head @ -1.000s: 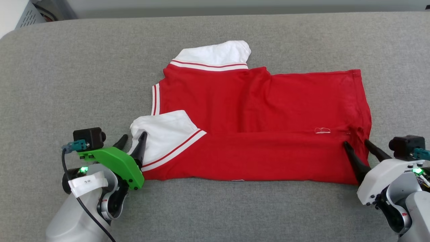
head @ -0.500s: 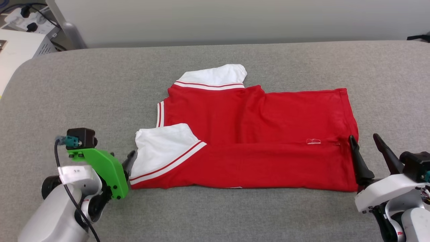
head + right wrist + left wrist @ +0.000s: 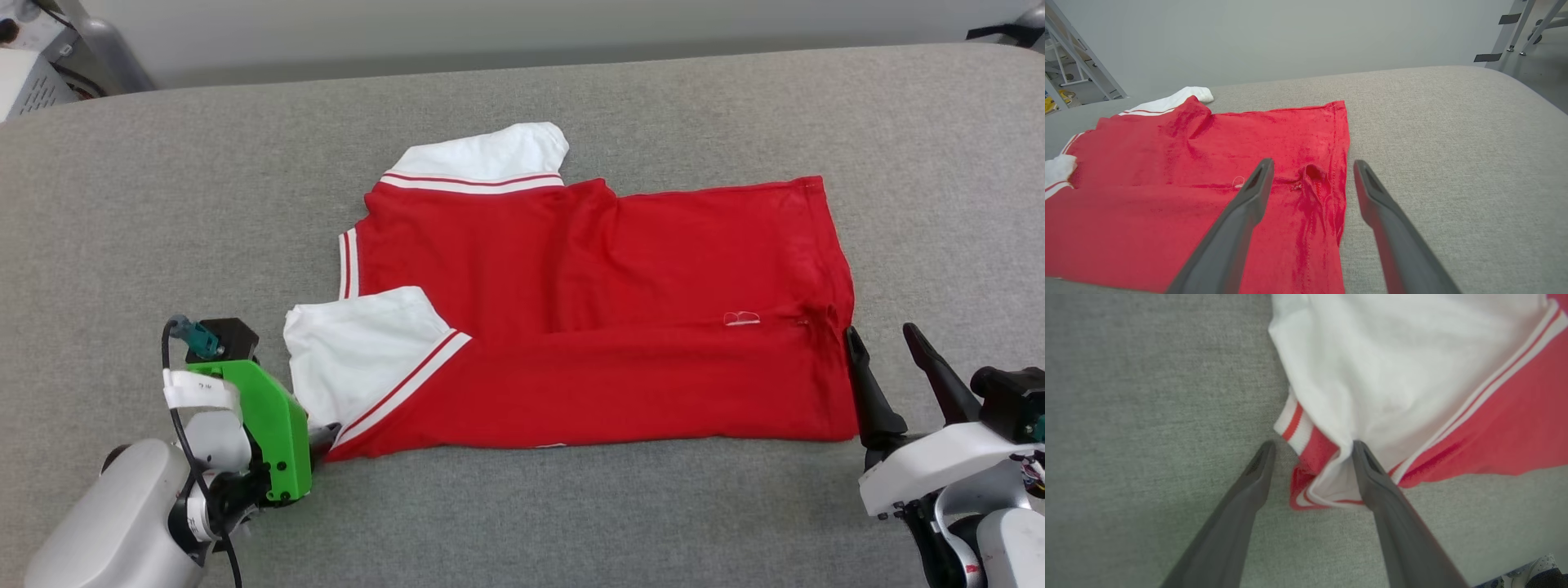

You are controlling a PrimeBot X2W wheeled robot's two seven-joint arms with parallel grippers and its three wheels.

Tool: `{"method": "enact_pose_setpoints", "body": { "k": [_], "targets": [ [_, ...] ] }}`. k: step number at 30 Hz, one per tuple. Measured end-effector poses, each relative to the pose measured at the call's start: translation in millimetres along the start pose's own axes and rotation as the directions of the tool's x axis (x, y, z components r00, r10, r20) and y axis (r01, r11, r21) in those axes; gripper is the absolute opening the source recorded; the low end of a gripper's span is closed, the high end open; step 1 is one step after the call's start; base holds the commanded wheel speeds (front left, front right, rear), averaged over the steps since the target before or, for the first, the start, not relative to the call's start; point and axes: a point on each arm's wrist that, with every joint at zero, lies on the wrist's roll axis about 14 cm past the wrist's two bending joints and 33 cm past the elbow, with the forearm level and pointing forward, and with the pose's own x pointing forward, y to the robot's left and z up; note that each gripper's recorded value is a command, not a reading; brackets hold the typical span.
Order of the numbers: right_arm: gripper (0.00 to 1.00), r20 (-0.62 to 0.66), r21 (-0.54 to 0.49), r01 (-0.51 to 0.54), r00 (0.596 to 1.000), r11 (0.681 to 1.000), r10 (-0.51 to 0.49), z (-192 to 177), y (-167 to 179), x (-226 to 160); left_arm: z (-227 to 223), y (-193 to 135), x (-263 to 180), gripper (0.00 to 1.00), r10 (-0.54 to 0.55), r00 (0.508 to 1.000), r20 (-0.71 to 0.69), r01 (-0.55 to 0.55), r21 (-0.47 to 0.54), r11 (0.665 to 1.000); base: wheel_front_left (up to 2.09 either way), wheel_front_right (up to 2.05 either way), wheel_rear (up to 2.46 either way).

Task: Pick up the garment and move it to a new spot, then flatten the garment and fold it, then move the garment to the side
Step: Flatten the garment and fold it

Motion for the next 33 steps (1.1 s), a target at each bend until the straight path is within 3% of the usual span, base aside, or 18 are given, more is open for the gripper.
{"method": "enact_pose_setpoints", "body": {
  "k": [1, 9, 14, 21, 32, 33],
  "targets": [
    [1.0, -0.017, 0.003, 0.021, 1.0, 1.0, -0.02, -5, -7, -1, -3, -1, 7, 0.0, -0.003, 0.999, -0.046, 0.003, 0.006, 1.0, 0.0, 0.0, 0.0],
    [1.0, -0.109, 0.034, 0.048, 0.993, 0.998, -0.044, -11, -22, -3, -2, -12, 10, 0.0, -0.029, 0.999, -0.038, 0.029, 0.012, 0.999, 0.0, 0.0, 0.0],
    [1.0, -0.271, 0.048, 0.038, 0.962, 0.998, -0.024, -24, -29, -8, 7, -15, 1, 0.0, -0.032, 0.999, 0.037, 0.03, 0.033, 0.999, 0.0, 0.0, 0.0],
    [1.0, -0.514, 0.078, -0.013, 0.856, 0.997, 0.051, -53, -20, -17, 22, -24, -19, 0.0, -0.058, 0.989, 0.139, 0.05, 0.056, 0.997, 0.0, 0.0, 0.0],
    [1.0, -0.657, 0.14, -0.057, 0.742, 0.989, 0.136, -95, 1, -9, 22, -26, -21, 0.0, -0.067, 0.987, 0.149, 0.06, 0.049, 0.997, 0.0, 0.0, 0.0],
    [0.78, -0.672, 0.145, -0.055, 0.728, 0.988, 0.139, -99, 1, -10, 21, -26, -21, 0.0, -0.065, 0.987, 0.149, 0.059, 0.046, 0.997, 0.0, 0.0, 0.0]
  ]
}}
